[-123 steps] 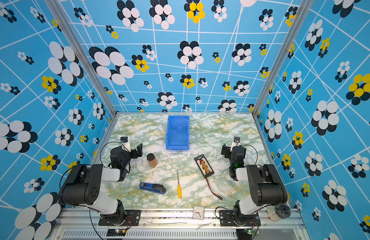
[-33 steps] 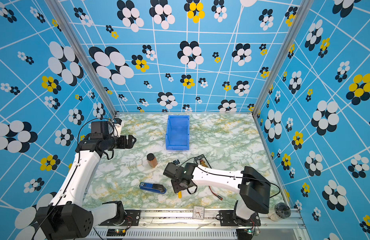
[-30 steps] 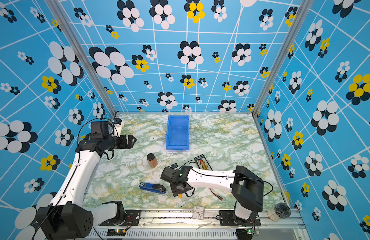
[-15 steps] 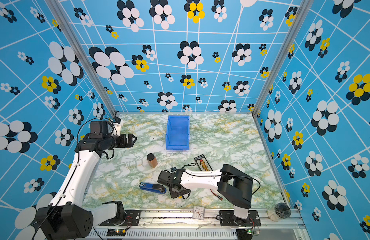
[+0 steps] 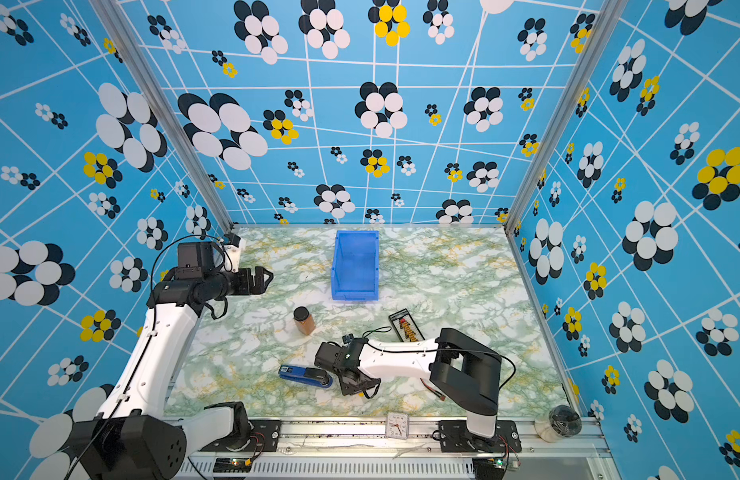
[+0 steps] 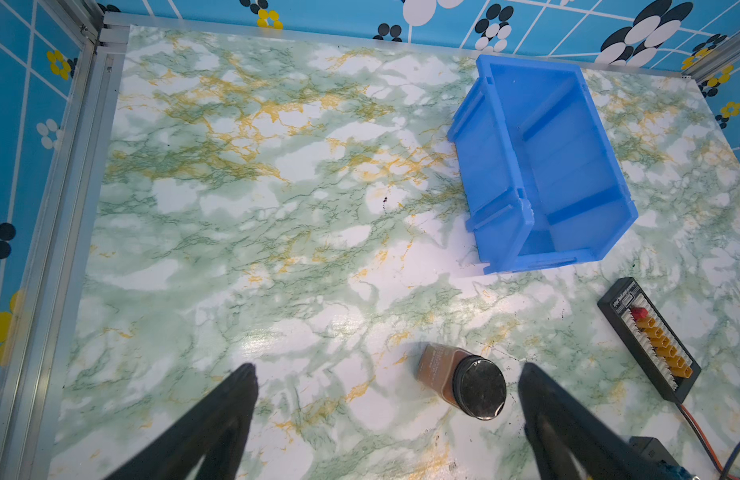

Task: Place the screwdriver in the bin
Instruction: 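Close the right gripper on the yellow screwdriver handle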

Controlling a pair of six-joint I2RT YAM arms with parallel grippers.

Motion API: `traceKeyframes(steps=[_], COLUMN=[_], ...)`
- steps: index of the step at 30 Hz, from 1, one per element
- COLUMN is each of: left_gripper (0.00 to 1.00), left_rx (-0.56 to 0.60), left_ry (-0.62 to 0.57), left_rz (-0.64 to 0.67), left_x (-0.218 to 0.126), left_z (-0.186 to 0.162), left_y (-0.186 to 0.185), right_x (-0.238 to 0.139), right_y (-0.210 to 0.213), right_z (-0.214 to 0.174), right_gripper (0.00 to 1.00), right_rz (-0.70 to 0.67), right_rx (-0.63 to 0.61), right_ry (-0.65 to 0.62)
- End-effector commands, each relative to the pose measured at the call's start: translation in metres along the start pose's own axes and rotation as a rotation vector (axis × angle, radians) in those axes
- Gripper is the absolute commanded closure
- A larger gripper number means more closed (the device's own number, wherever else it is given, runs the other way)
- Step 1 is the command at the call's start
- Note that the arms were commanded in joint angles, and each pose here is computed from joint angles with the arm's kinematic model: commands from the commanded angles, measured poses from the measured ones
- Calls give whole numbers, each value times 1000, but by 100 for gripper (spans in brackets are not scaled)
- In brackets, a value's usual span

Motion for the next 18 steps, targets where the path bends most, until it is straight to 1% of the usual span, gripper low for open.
traceKeyframes(steps=[1,5,7,13,18], left_gripper=[1,1,1,1,1], left_rx=[9,26,36,65,84], left_ry=[-26,-39,-47,-63,-68], left_rz=[-7,3,13,47,84], left_x=[-5,-9,-11,-14,-15], left_z=[1,3,5,6,6], left_y=[-2,-1,0,4,9], right_x=[6,3,0,-15,-35], right_y=[-5,-7,-8,-4,-3], right_z=[-3,-1,1,9,18], right_gripper=[78,79,83,84,84], right_rz=[-50,-70,-73,-50,-21], right_rx=[-9,-22,-25,-47,-67], right_ry=[3,-16,-28,-62,-88])
Point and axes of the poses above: each gripper's point midway between its finger pads, its own x axis out along the fingers, its own y axis along the line the jaws close on, z = x × y, the point moved 1 cm from there along -x, back along the fingers, and after that the axes turned 2 degrees about x, right-handed, at the moved point
